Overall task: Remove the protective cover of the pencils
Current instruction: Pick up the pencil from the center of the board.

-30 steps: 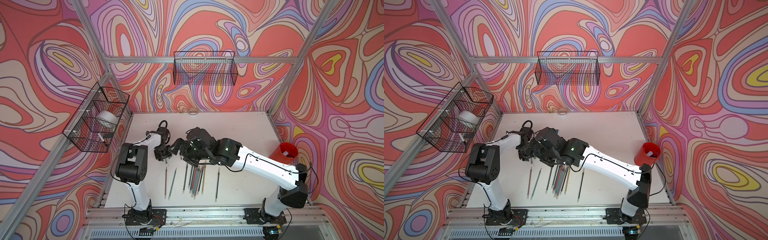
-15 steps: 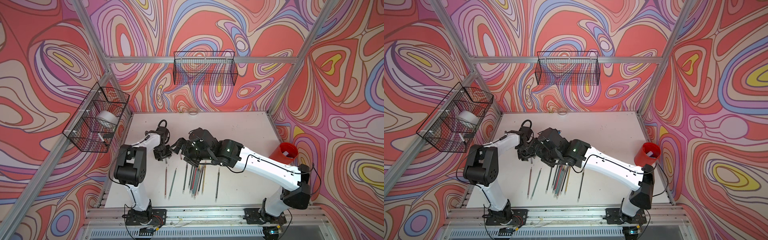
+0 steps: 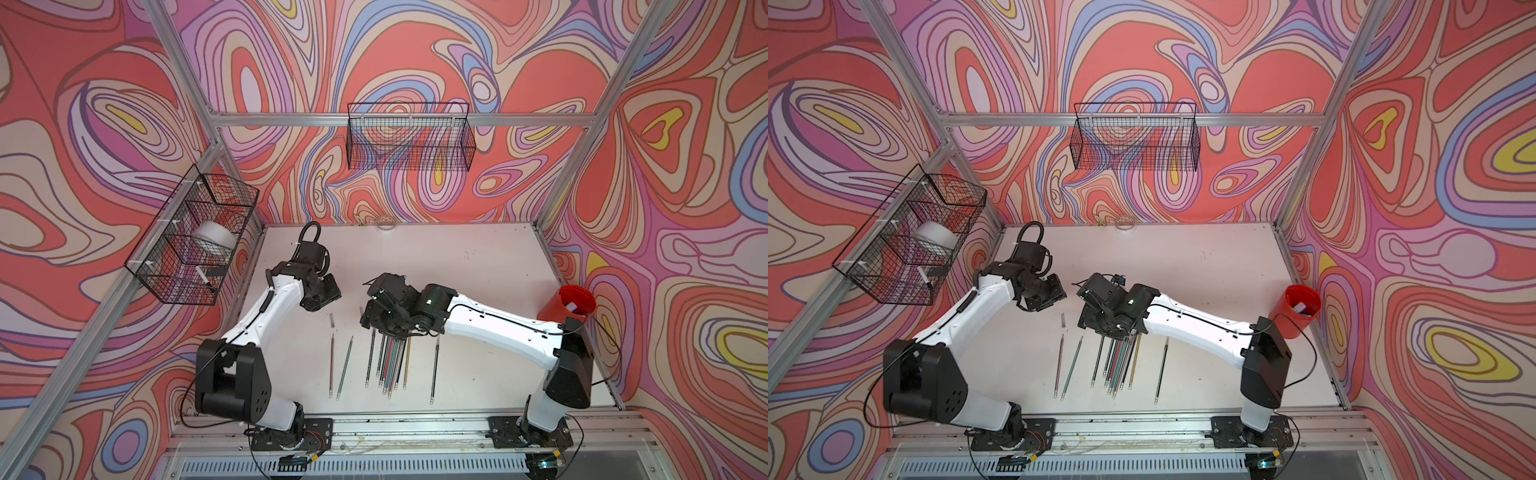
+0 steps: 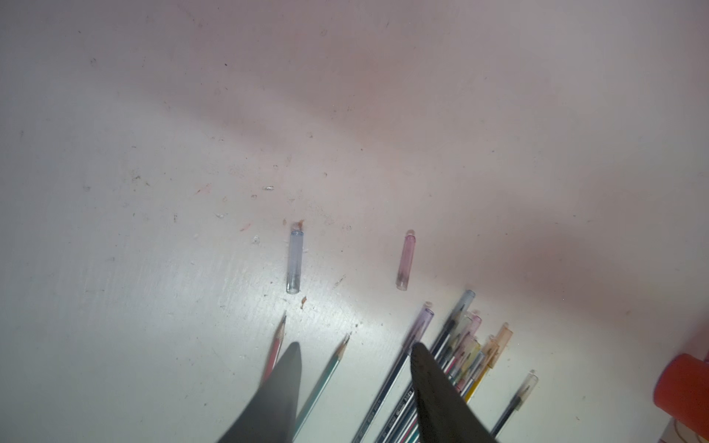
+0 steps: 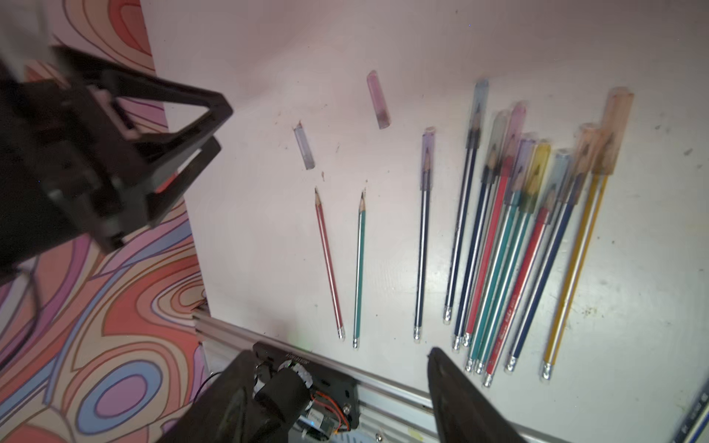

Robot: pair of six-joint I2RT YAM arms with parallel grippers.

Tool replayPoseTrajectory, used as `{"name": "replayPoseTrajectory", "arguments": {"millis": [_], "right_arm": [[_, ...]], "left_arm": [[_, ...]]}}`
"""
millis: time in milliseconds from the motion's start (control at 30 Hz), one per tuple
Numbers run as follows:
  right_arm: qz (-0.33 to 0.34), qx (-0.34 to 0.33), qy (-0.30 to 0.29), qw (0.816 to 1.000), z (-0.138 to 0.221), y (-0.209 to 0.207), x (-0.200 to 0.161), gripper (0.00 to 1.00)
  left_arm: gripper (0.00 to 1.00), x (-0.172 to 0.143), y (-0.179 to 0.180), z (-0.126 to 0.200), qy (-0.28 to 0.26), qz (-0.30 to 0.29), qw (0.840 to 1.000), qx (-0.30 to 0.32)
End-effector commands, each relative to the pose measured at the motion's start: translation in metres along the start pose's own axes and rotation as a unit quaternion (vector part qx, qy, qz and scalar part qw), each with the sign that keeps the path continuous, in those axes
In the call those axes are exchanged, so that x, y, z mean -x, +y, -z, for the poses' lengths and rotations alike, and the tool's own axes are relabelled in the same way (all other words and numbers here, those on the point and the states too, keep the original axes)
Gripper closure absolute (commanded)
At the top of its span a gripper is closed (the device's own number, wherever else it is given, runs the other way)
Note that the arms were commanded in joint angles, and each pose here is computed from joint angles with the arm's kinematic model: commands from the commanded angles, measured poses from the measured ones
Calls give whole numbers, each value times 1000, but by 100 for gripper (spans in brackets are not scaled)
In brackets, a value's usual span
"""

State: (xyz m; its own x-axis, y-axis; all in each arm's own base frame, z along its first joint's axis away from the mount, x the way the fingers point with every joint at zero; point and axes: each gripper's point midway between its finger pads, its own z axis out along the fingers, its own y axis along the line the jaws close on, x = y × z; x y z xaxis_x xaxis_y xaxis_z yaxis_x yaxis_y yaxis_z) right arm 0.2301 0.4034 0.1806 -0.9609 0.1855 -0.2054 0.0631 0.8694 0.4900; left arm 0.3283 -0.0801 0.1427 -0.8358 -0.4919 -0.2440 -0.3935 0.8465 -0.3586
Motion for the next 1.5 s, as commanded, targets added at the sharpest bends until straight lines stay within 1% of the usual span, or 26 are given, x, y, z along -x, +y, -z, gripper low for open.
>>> {"name": "replayPoseTrajectory", "arguments": {"millis": [0,67,133,200,300,367,433,500,600,667,867,967,1100,1167,1300,1467], "right_arm": [[53,-89,16,994,-15,-22,-6,37],[65,-110,25,992,-26,-21,-11,39],[70,-127,35,989,-36,-20,-16,41],[75,-146,33,986,-40,-19,-20,43],[87,-163,29,982,-48,-17,-25,46],[86,-171,34,981,-56,-20,-29,50],[81,-176,46,980,-65,-24,-36,55],[80,-182,52,979,-72,-27,-40,56],[78,-194,53,977,-78,-36,-43,57],[78,-193,51,977,-81,-37,-43,57],[88,-205,45,974,-91,-47,-42,58],[96,-207,52,972,-101,-47,-44,62],[102,-224,65,967,-113,-57,-49,63],[103,-226,68,966,-118,-60,-50,63],[106,-228,63,966,-124,-62,-48,63],[105,-231,69,965,-135,-65,-49,63]], "left_arm": [[48,-12,-10,8,-6,45,997,-55],[46,-16,-17,10,-16,64,993,-97],[44,-19,-20,10,-24,83,988,-127],[43,-21,-23,7,-21,87,986,-144],[46,-23,-23,8,-7,86,987,-135],[46,-24,-25,12,-7,86,986,-143],[44,-26,-22,20,-14,85,987,-139],[40,-27,-15,28,-25,81,989,-125],[40,-29,-7,39,-36,77,991,-106],[40,-31,-6,42,-35,77,991,-105],[41,-34,-1,39,-37,87,990,-102],[41,-34,5,38,-44,96,990,-92],[42,-36,8,37,-47,103,989,-93],[42,-38,12,39,-52,108,989,-89],[38,-37,21,45,-74,113,988,-81],[38,-38,32,45,-84,129,985,-72]]}}
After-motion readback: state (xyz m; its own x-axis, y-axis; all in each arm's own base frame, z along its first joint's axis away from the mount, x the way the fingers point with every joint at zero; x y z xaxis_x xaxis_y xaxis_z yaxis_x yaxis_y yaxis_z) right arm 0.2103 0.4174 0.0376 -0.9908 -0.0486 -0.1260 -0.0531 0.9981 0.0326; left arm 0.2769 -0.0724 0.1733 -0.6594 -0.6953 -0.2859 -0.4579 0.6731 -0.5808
